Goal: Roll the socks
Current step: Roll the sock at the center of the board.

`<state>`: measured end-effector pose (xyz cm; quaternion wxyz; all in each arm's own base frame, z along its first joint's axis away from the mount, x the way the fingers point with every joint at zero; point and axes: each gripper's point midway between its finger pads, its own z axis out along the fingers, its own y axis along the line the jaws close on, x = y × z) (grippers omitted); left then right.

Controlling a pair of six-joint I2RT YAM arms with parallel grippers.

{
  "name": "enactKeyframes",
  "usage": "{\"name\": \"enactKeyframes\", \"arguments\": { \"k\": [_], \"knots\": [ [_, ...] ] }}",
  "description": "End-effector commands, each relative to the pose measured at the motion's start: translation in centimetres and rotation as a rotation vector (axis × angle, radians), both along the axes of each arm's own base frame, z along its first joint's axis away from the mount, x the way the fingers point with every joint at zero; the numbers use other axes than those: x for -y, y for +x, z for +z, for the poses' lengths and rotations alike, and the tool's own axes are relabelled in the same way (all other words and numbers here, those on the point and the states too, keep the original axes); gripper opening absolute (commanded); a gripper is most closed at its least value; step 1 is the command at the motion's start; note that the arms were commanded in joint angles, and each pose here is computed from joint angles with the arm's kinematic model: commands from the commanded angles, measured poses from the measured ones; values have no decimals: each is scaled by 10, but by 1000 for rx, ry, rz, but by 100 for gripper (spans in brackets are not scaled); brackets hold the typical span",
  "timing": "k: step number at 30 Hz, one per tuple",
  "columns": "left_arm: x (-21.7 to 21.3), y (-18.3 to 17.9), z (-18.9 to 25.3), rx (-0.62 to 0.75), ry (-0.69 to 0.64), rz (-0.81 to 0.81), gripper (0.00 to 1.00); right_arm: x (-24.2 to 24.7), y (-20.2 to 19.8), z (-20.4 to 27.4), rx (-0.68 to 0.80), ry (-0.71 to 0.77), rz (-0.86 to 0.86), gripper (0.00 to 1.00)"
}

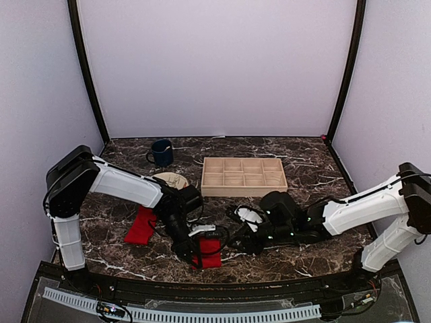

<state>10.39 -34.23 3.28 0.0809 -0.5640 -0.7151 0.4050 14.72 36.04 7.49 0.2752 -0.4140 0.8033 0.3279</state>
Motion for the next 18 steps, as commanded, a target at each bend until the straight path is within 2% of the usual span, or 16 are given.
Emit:
{"name": "enactKeyframes", "arguments": {
  "k": [1,18],
  "knots": [
    [3,-5,13,-61,-28,-6,12,-4,-4,2,191,-61,28,43],
    [0,-7,7,-103,-16,-10,13,-47,-61,-13,345,-183,303,46]
  ]
}}
